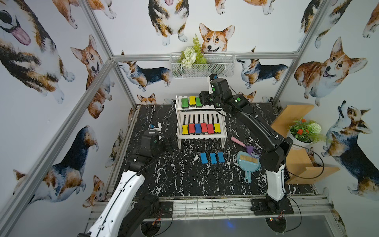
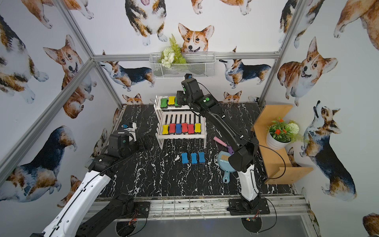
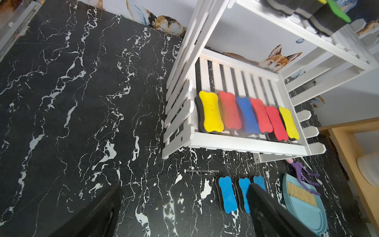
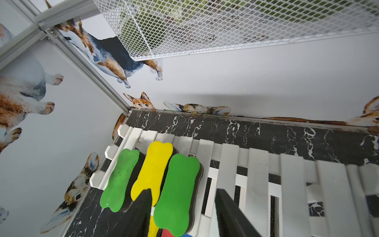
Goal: Remove the whiteboard erasers from the shelf
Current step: Pick up the whiteboard eraser from the shelf.
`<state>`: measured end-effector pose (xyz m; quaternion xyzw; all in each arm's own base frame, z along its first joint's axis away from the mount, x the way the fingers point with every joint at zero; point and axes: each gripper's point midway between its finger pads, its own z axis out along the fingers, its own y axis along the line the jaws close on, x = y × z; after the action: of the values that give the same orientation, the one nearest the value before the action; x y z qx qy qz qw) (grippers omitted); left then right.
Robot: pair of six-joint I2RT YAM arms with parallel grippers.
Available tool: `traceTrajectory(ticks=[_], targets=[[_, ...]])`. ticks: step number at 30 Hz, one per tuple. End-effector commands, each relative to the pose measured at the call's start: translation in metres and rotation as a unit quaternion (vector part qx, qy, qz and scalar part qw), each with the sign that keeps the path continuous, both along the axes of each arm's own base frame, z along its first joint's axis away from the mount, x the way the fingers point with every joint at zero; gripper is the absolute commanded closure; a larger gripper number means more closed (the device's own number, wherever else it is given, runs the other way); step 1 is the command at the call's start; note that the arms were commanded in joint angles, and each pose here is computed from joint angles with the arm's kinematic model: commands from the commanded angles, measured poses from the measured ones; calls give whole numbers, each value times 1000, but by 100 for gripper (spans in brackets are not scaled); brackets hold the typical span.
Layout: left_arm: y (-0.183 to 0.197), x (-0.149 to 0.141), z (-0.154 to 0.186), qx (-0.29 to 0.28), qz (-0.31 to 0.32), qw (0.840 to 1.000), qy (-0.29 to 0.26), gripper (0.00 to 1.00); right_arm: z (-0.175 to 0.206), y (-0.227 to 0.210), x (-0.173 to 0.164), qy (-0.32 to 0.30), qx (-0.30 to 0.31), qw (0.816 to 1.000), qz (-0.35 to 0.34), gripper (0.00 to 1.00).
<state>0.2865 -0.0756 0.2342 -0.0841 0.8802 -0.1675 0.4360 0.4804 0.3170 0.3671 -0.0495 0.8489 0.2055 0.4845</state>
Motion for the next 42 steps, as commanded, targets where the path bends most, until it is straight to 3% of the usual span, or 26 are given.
traceTrajectory(ticks=[1,18,30,36,39,42], targets=[[1,2,6,5,1,1000,-9,0,-16,0,1,22,-25,999,14,45],[3,2,5,8,4,1000,-10,0,-62,-12,5,64,-76,995,-9,47],[3,1,7,8,3,1000,-11,0,-44,-39,5,51,-77,995,-37,47],[1,3,10,4,2,1000,-14,0,-5,-23,-2,11,-51,998,-21,38],[1,4,11,3,3,1000,-15,0,-12,-11,-4,21,-36,999,-12,29],[1,3,11,3,2,1000,-14,0,-24,-6,-1,32,-37,999,-17,28]])
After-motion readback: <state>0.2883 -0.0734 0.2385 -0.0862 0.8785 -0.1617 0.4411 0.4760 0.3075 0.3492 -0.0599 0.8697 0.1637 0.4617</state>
